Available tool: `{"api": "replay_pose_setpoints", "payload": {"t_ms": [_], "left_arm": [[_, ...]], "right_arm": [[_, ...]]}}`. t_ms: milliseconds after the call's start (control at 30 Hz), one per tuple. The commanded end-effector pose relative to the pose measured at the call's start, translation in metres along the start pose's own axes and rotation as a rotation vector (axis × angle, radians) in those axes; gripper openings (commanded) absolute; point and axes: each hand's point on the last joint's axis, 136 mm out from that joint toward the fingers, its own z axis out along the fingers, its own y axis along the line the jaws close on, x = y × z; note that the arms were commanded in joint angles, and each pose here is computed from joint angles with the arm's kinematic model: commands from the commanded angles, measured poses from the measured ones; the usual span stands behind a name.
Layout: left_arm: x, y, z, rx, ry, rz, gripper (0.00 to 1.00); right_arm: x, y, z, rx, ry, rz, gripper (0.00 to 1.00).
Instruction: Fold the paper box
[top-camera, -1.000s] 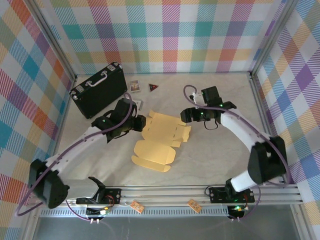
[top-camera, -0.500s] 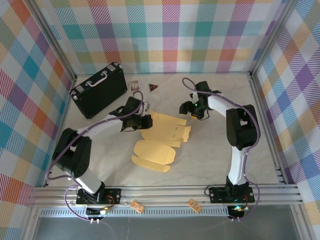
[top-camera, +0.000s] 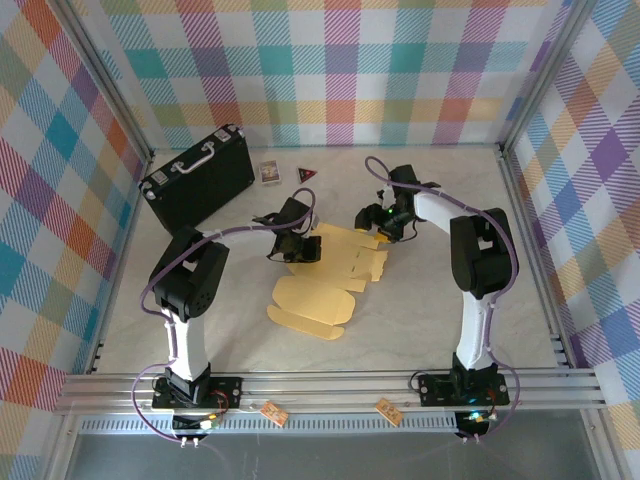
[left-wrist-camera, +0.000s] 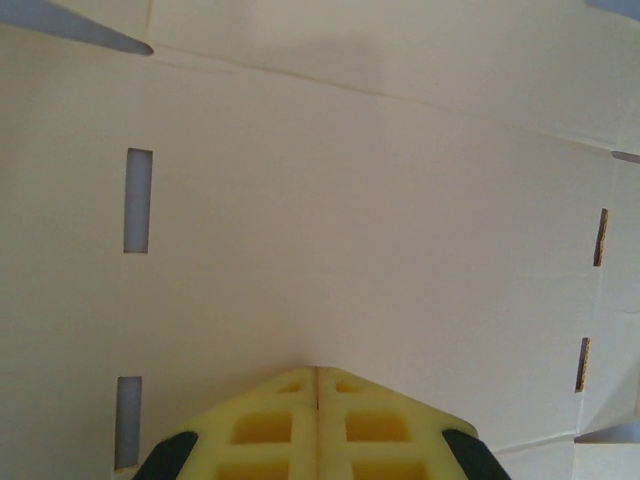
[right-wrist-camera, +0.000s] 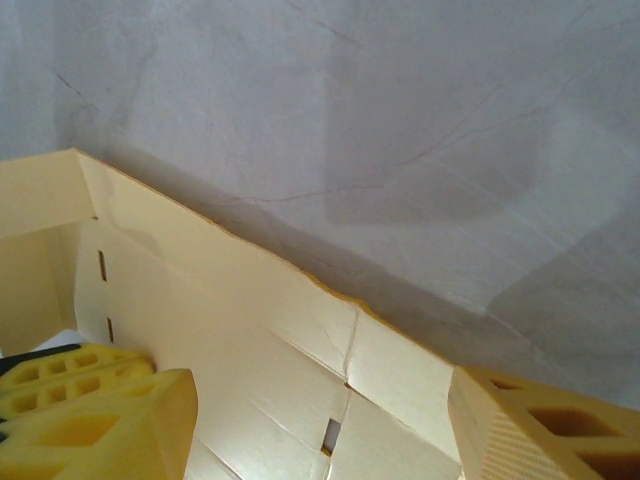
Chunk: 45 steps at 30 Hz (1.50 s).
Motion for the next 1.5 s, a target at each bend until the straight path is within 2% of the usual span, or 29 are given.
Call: {"api": "replay_pose_setpoints", "payload": {"t_ms": [0,100,300,733,867,900,1133,1467], "left_arm": [[0.001,0.007,0.005,-0.032,0.005,-0.020,0.03],[0.006,0.012,0.005,-0.052,0.015,-0.021,0.03],[0.010,0.017,0.001,-0.078,0.021,-0.020,0.03],[0.020,0.022,0.001,-0.105,0.042,-0.034,0.03],[0.029,0.027,0.003,-0.116,0.060,-0.036,0.03],[0.023,0.025,0.005,-0.104,0.033,-0.029,0.02],[0.024,0.024,0.006,-0.108,0.043,-0.020,0.02],[0.029,0.022,0.006,-0.106,0.052,-0.006,0.02]], "right_arm": [[0.014,-0.009,0.008,0.026,0.035,0.036,0.69],[0.017,-0.012,0.006,0.039,0.028,0.035,0.69],[0.008,-0.023,-0.023,0.103,-0.101,0.016,0.75],[0.028,-0.005,0.007,0.012,0.022,0.022,0.67],[0.024,0.008,0.005,0.006,0.030,0.002,0.65],[0.024,0.012,0.003,0.003,0.031,-0.007,0.65],[0.025,0.047,-0.006,0.008,0.044,-0.078,0.61],[0.010,0.048,0.036,-0.013,0.070,-0.053,0.55]]}}
